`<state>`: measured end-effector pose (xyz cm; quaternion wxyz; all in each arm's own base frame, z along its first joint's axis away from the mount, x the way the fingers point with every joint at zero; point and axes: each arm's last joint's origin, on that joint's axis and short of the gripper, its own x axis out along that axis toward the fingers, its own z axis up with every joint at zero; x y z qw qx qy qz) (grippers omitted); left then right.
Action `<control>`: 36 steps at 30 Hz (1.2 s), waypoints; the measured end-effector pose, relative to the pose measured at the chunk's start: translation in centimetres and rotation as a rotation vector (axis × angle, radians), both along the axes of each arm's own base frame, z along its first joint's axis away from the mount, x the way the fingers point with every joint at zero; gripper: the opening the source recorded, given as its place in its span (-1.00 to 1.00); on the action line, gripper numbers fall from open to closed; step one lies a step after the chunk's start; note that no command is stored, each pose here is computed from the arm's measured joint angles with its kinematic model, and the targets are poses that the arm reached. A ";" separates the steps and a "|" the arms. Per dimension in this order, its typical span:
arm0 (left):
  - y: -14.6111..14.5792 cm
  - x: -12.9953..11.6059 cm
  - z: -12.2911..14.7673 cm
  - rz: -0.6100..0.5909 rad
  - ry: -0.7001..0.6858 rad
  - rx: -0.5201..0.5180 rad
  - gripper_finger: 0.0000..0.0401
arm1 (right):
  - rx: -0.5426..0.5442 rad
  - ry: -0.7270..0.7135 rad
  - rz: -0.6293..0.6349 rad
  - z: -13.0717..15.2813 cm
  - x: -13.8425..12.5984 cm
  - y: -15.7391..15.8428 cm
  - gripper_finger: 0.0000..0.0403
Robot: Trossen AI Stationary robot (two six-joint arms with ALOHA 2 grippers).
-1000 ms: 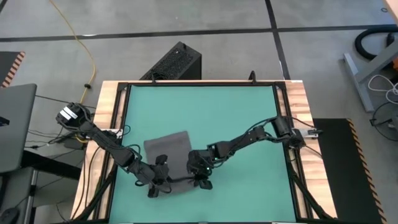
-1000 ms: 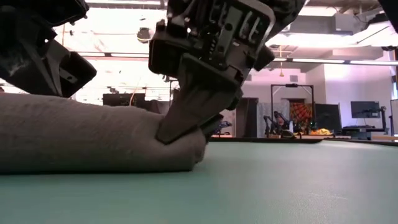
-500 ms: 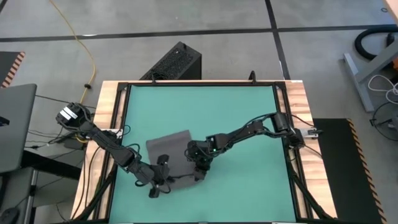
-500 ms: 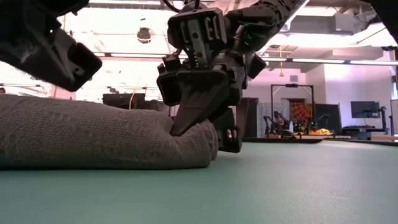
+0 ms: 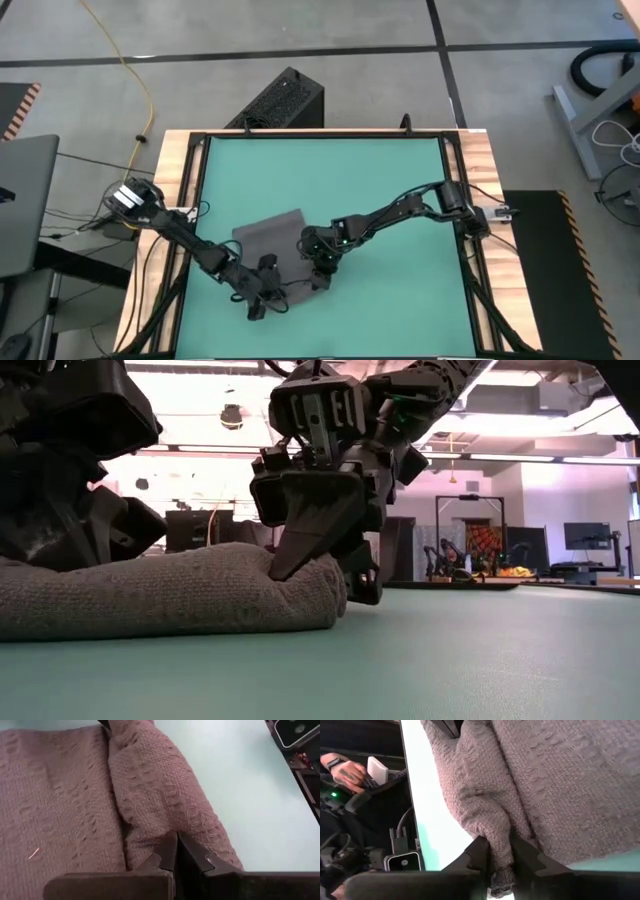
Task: Roll towel
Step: Roll the gray towel
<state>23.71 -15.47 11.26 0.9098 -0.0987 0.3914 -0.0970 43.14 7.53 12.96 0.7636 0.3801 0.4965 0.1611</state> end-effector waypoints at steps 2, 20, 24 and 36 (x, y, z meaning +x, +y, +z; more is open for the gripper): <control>0.0 -0.1 0.0 0.013 0.015 -0.007 -1.00 | -0.007 -0.020 0.019 0.0 0.0 -0.1 -0.51; -0.4 -0.8 0.4 -0.001 0.055 -0.051 -1.00 | -0.448 -0.340 0.196 7.5 -2.6 1.6 0.07; -0.2 -1.0 1.5 -0.003 0.032 -0.060 -1.00 | -0.674 -0.517 0.399 7.4 -3.5 6.4 0.06; 0.2 -1.0 1.8 0.019 0.040 -0.066 -1.00 | -1.177 -0.641 0.499 4.5 -4.9 13.0 0.05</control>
